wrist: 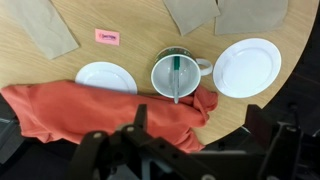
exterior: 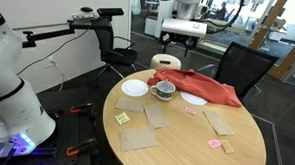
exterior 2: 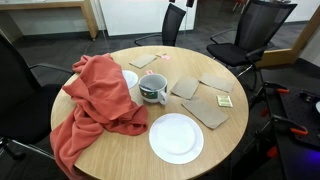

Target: Remove the pen from the white mug

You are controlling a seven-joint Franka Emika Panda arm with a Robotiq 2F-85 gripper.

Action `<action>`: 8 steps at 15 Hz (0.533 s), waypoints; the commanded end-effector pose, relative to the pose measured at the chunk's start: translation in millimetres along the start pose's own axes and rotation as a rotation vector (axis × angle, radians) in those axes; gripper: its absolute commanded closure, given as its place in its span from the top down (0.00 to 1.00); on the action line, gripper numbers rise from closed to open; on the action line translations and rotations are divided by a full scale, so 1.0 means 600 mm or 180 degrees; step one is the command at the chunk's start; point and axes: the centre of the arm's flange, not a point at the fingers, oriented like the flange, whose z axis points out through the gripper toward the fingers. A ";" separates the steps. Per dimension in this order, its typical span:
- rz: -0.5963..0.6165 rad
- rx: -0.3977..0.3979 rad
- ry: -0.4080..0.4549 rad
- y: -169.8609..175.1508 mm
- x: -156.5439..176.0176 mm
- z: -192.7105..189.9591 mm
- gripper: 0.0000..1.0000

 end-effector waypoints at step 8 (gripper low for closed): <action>-0.0301 0.0000 -0.0302 -0.048 0.092 0.155 1.00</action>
